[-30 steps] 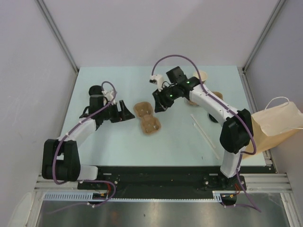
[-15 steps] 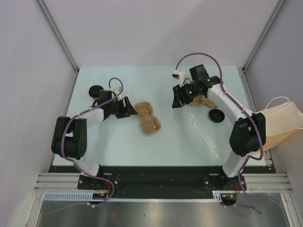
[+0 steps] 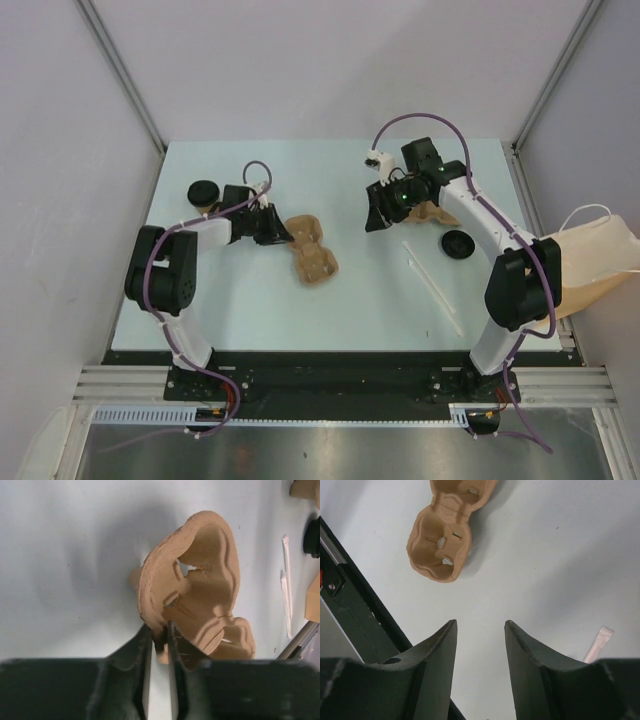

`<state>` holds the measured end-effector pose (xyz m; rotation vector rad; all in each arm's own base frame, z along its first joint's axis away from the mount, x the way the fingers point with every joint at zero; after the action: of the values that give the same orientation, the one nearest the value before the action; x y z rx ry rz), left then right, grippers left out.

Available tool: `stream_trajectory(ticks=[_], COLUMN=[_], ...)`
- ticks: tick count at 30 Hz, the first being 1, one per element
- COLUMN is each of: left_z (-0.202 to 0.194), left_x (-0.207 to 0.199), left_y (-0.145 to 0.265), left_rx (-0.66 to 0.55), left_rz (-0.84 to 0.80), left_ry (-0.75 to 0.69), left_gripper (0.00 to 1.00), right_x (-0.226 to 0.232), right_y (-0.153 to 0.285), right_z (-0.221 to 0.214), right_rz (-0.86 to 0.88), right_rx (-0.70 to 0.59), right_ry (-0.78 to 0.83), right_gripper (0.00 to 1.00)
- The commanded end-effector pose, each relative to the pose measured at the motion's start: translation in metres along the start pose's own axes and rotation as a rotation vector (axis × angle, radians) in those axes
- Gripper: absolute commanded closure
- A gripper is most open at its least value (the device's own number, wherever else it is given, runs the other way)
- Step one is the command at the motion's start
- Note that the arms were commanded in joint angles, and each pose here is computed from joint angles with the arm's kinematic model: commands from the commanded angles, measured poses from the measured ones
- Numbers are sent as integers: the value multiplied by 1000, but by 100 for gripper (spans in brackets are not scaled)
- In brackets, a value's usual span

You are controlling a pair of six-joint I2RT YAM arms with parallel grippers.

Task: Pack the takeout coffee

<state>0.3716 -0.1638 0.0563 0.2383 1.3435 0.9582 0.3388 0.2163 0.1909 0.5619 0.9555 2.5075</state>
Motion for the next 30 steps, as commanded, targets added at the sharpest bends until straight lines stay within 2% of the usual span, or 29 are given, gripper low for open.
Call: stream_trajectory(ticks=[1,4,10,11,13,15,21,22,27,30], left_z=[2,-14,-32,-32,-25,-27,11,15,44,51], left_x=[-13,-13,9,25,42,58,119,134,155,162], left_y=[13,35,98,113,135,148,196,202,217,218], left_rx=[18,62,50,34,-14,-3,-129,-143,-222,-247], left_rz=[-13,-1,30,52,75,110,165,169,174,172], left_ry=[-64,-84,-80,-19,-5,32,186,229,257,252], left_gripper=[89,100,100,100,100,100,100,100,100,97], right_x=[2,6,15,17,19,24,32,34,39,41], right_y=[20,27,39,43,48,54,81,86,115,129], right_z=[6,6,6,8,10,14,15,14,16,14], right_rz=[-17,-22,-17,-19,-26,-24,-70,-85,-175,-204], right_rx=[-25,-28,-32,-40,-49,-64,-46,-46,-73,-87], right_ry=[30,35,38,43,49,69,131,142,180,184], right_gripper=[52,53,52,52,51,50,41,35,18,1])
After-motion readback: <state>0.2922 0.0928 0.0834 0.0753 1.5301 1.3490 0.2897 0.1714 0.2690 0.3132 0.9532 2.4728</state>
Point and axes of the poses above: each gripper's point midway between its finger pads, its own y axis back along the fingers, its own x axis along the line the jaws close on, z = x × y, the point moved 2 cm from there along y, back along the fingers, and after that the axes turned 13 degrees about y, right-handed, at the moved point
